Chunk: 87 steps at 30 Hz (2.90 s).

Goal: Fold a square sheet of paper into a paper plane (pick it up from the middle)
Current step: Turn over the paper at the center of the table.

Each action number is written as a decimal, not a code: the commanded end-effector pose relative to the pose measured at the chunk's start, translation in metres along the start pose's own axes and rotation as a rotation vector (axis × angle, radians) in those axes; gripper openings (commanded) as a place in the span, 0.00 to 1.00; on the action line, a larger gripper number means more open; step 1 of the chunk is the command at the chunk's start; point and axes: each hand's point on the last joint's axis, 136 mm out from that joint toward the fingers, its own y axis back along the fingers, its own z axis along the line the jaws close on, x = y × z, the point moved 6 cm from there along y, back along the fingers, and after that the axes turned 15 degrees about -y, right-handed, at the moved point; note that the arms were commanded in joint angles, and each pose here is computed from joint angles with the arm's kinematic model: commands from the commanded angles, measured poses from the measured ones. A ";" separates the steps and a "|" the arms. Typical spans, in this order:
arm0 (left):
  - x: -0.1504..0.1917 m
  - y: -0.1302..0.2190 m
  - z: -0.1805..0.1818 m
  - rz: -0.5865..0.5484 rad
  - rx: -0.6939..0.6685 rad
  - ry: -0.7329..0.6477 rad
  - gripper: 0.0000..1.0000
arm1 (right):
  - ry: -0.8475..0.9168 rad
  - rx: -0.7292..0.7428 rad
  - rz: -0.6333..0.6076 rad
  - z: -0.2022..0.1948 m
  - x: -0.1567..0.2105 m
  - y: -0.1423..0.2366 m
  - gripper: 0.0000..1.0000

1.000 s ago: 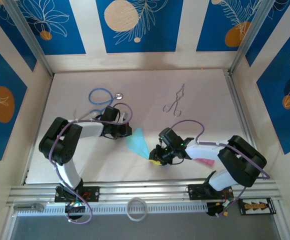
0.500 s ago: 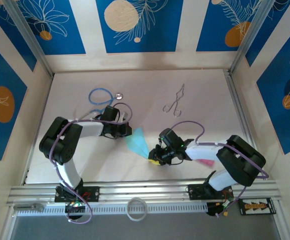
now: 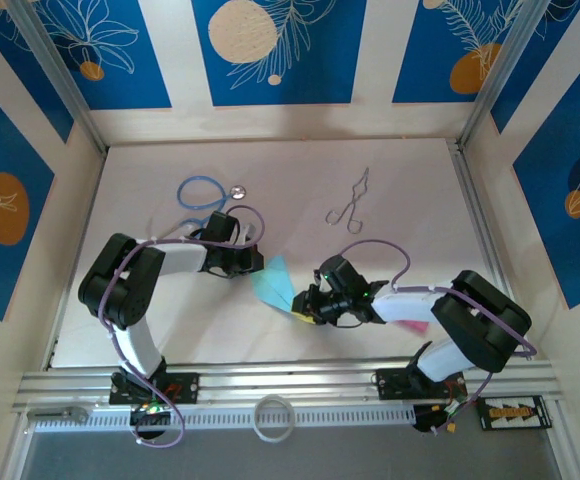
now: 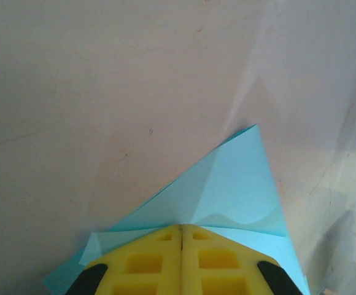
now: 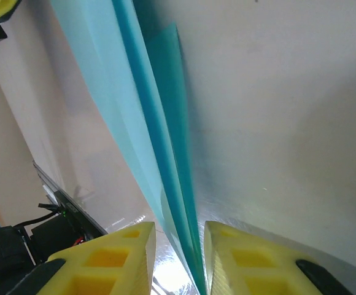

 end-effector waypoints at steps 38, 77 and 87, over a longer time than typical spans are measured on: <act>-0.034 0.087 -0.054 -0.236 0.043 -0.082 0.34 | 0.303 0.020 -0.137 0.021 -0.010 0.058 0.04; 0.015 0.181 -0.016 -0.371 -0.399 0.124 0.45 | 0.935 1.290 -0.544 0.089 -0.014 0.058 0.00; 0.013 0.222 -0.004 -0.371 -0.557 0.099 0.56 | 0.964 0.961 -0.258 0.087 0.043 -0.037 0.10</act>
